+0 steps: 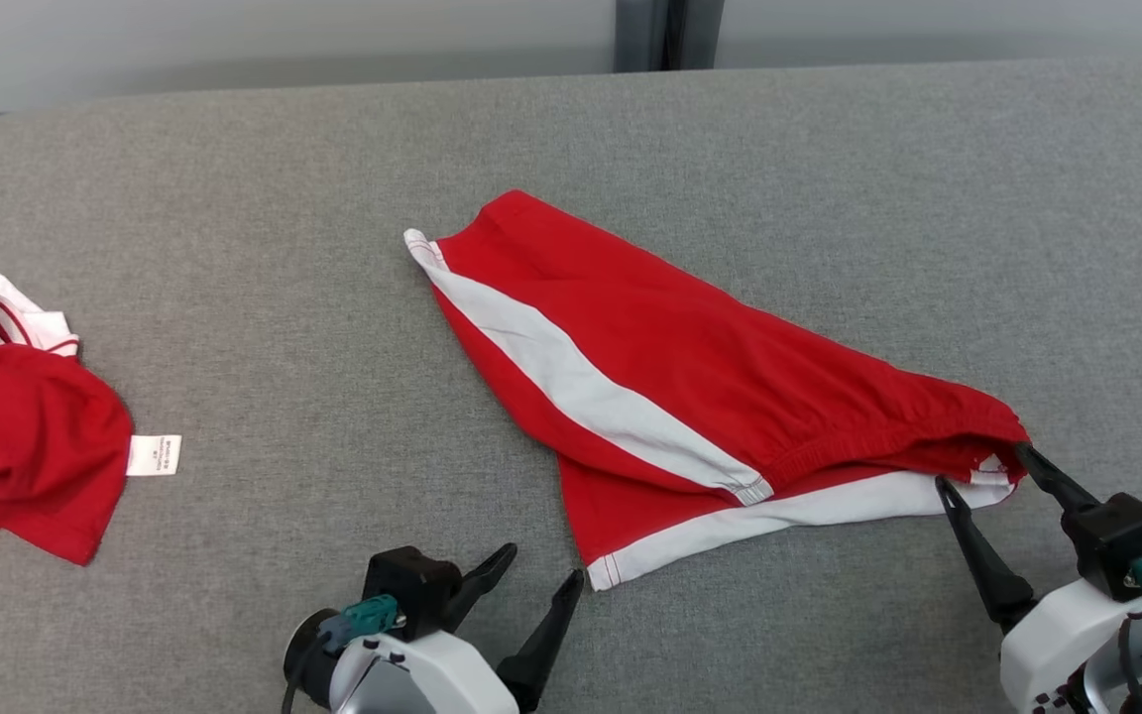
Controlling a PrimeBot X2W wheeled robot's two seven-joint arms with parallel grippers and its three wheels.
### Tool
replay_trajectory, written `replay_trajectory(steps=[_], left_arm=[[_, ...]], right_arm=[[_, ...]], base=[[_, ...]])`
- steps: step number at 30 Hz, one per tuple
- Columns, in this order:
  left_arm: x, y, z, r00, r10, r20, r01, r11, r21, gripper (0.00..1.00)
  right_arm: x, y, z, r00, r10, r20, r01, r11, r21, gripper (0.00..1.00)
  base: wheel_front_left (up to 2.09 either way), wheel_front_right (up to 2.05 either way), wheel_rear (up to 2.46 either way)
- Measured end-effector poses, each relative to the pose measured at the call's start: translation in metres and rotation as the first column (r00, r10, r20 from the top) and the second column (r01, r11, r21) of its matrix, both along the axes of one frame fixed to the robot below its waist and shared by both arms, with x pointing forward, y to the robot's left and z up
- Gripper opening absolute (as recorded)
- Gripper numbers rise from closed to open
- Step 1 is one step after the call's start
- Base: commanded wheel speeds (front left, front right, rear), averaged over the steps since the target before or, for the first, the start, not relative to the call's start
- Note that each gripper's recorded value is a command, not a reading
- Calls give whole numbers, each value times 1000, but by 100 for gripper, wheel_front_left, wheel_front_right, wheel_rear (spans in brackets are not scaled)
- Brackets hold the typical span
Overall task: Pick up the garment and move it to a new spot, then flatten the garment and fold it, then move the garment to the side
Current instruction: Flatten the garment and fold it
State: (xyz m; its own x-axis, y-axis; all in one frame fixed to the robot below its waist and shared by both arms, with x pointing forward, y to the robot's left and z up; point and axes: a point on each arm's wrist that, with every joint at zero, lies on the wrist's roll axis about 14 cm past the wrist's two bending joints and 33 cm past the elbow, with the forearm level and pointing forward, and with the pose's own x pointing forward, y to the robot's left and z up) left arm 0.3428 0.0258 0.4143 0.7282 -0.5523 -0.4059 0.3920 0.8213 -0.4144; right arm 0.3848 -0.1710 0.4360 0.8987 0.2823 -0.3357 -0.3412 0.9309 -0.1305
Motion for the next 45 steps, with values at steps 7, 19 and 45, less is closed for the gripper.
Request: replay_trajectory(steps=[7,19,45], left_arm=[[4,-24,-20,994,-72,-79,68,996,-53,100],[20,-44,-40,982,-131,-134,117,987,-111,32],[69,44,84,957,131,258,-105,988,-113,0]], right_arm=[[5,-10,-24,994,25,-105,-34,996,-81,100],[12,-25,-55,970,28,-240,-80,975,-208,36],[38,26,88,986,-163,39,82,672,736,0]], base=[[0,0,0],[0,0,0],[0,0,0]])
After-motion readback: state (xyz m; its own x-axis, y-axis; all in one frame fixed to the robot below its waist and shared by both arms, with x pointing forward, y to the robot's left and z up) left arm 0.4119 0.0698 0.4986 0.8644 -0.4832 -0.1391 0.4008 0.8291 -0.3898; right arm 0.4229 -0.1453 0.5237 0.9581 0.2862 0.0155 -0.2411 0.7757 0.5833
